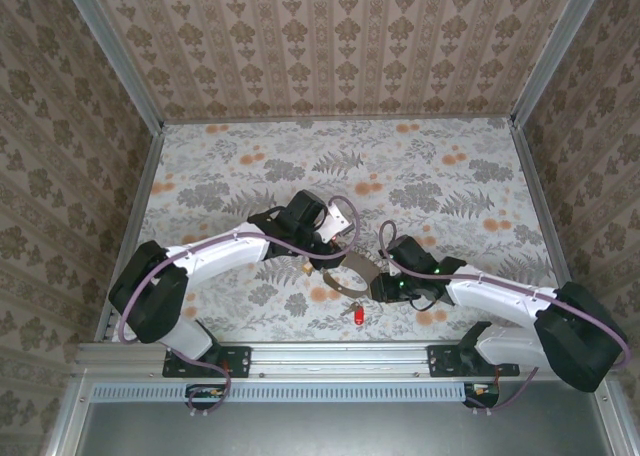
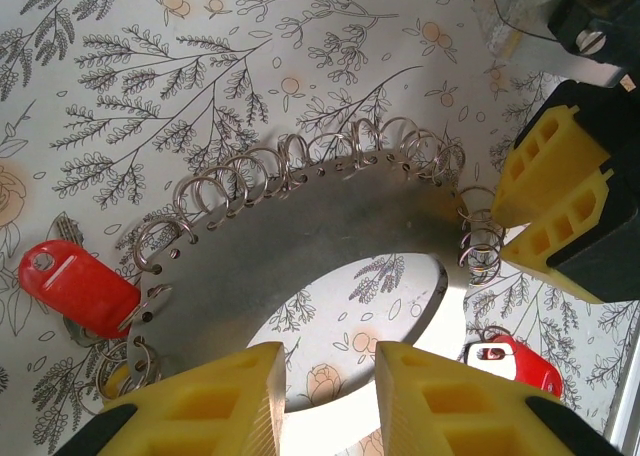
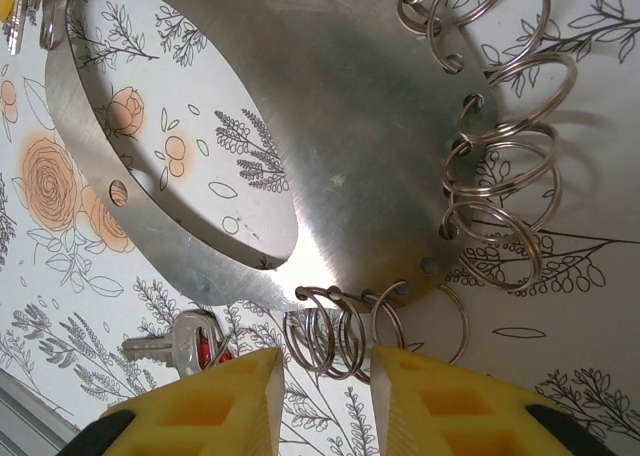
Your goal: Put the keys on the keyring
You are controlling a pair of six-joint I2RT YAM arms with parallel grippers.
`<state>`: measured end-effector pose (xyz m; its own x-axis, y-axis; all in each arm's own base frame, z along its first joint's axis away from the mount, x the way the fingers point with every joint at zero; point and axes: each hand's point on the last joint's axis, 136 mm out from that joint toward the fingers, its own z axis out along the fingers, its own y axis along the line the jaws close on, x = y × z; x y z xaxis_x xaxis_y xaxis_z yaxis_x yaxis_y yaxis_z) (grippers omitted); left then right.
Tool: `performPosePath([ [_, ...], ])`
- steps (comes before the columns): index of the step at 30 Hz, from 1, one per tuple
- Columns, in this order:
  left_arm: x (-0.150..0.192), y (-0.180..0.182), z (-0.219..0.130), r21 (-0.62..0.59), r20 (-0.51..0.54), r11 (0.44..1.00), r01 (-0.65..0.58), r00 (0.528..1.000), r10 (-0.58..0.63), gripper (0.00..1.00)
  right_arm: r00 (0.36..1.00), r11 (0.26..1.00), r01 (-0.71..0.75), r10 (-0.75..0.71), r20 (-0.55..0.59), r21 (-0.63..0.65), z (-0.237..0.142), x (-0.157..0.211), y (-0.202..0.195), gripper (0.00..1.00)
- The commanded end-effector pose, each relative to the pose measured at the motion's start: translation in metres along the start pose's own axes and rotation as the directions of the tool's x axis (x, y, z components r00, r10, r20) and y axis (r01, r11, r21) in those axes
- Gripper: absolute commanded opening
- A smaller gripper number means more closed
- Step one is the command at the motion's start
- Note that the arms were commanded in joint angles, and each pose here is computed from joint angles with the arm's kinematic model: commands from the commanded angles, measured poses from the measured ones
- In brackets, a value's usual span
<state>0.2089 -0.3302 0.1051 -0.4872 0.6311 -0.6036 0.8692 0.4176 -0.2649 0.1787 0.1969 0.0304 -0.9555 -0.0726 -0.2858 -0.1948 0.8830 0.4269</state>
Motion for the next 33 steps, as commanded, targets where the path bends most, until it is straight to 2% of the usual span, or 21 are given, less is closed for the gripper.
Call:
performPosePath([
  [1,-0.003,-0.002,-0.008,0.009,0.025,1.000,-0.017,1.000,0.016,0.31,1.000,1.000,0.016,-0.016,0.010,0.010,0.002,-0.006,0.002,0.31],
  [13,-0.002,-0.001,-0.010,0.005,0.033,1.000,-0.008,0.999,0.008,0.31,0.999,0.998,0.044,-0.043,-0.016,0.037,0.015,-0.008,-0.001,0.31],
  [17,-0.001,0.000,-0.010,0.002,0.032,1.000,-0.007,0.999,0.007,0.31,0.998,0.997,0.059,-0.058,-0.020,0.054,0.019,-0.012,0.000,0.41],
  [23,0.003,0.002,-0.010,-0.004,0.033,1.000,0.009,0.999,-0.009,0.31,0.997,0.991,0.071,-0.072,0.005,0.111,0.022,-0.023,-0.005,0.42],
  [29,0.016,0.016,-0.011,0.024,0.047,0.990,0.136,0.989,-0.137,0.31,0.996,0.979,0.092,-0.087,-0.035,0.183,0.035,-0.019,-0.019,0.42],
  [33,0.026,0.022,-0.005,0.038,0.019,0.982,0.187,0.982,-0.188,0.31,0.992,0.969,0.124,-0.116,-0.049,0.215,0.037,-0.020,-0.019,0.41],
])
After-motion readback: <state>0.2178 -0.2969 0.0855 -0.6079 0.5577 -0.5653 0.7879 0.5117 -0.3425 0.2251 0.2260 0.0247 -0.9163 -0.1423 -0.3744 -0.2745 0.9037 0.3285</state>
